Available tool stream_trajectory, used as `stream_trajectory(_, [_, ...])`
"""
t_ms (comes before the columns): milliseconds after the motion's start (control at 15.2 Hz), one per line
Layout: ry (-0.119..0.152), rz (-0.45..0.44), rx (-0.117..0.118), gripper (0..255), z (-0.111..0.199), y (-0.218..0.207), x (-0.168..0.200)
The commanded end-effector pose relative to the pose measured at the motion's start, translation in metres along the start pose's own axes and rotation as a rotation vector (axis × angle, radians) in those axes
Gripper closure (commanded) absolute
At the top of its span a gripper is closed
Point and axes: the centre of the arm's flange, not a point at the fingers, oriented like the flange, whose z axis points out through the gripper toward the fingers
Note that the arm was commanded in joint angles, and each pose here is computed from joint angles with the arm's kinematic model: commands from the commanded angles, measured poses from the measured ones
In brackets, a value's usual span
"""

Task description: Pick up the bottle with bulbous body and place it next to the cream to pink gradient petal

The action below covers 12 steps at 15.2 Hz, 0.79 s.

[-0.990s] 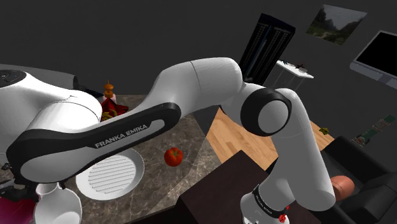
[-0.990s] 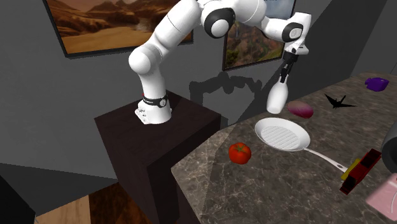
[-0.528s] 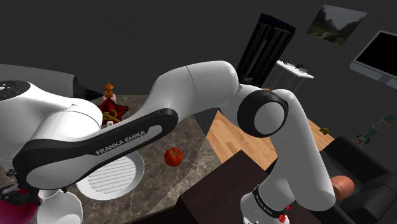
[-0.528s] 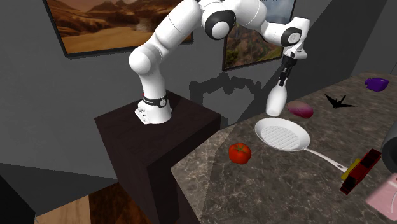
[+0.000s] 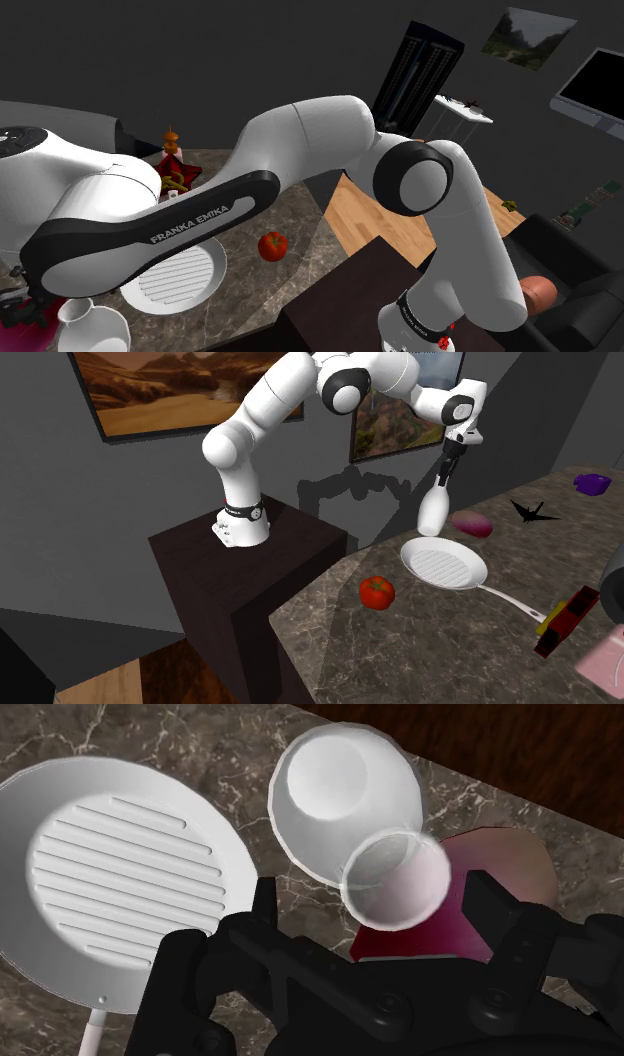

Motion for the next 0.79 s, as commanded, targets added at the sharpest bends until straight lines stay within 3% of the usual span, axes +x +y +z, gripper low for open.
stream_trajectory(0, [0.0,0.0,0.0,0,0.0,0.0,0.0])
stream_trajectory(264, [0.0,0.0,0.0,0,-0.05,0.0,0.0])
stream_trajectory(726, [0.0,0.0,0.0,0,-0.05,0.0,0.0])
